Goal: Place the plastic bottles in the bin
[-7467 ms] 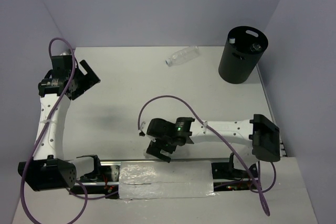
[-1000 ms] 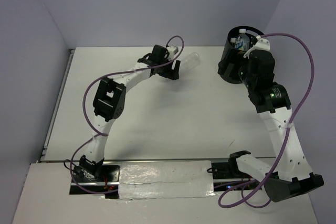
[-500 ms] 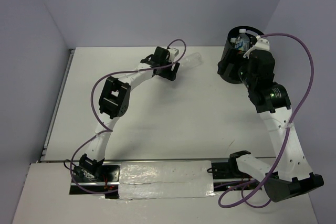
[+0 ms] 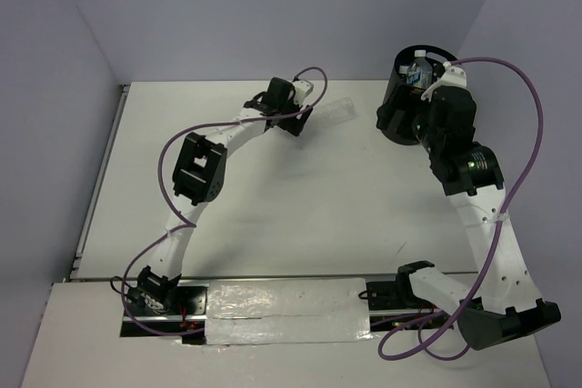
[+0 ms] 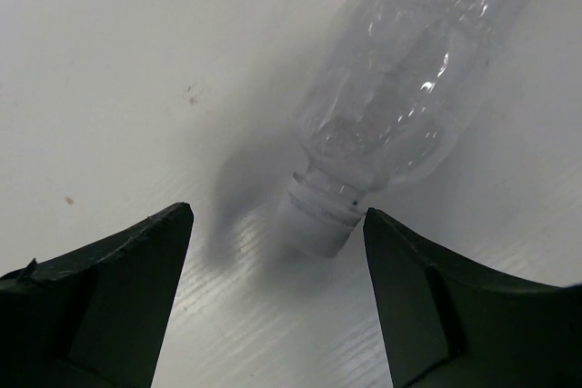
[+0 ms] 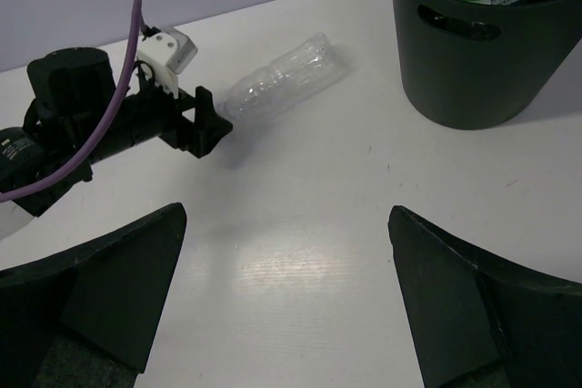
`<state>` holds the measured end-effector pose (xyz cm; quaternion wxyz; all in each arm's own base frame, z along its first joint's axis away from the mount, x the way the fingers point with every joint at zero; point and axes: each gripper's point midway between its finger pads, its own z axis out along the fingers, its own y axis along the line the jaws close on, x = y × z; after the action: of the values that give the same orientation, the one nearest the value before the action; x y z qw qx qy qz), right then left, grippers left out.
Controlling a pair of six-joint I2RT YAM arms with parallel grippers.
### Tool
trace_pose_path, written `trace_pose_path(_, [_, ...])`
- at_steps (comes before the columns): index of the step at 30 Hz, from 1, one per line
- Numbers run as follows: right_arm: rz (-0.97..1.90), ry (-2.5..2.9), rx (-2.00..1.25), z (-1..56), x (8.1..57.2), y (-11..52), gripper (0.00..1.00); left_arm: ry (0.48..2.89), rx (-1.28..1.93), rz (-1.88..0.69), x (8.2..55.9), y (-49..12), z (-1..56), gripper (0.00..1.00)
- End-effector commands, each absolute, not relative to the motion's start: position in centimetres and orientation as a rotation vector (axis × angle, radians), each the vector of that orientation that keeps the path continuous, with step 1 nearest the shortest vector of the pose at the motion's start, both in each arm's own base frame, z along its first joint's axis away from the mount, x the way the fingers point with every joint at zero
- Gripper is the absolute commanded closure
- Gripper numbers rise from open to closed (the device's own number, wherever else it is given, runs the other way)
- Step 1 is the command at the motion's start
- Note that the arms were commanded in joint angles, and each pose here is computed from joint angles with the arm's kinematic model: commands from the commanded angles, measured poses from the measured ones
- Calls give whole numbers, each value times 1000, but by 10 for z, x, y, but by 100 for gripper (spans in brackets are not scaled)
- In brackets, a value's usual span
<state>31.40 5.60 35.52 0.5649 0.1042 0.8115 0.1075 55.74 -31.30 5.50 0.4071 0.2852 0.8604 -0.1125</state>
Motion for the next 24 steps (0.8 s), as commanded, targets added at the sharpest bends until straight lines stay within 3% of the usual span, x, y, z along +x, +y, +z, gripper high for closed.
trace_pose_path(1, [269,1871,244,365,314,58,0,2053,869,-338,569,-333,61,11])
trace_pose_path(24, [280,1879,247,362,317,61,0,2022,918,-572,543,-388,54,18])
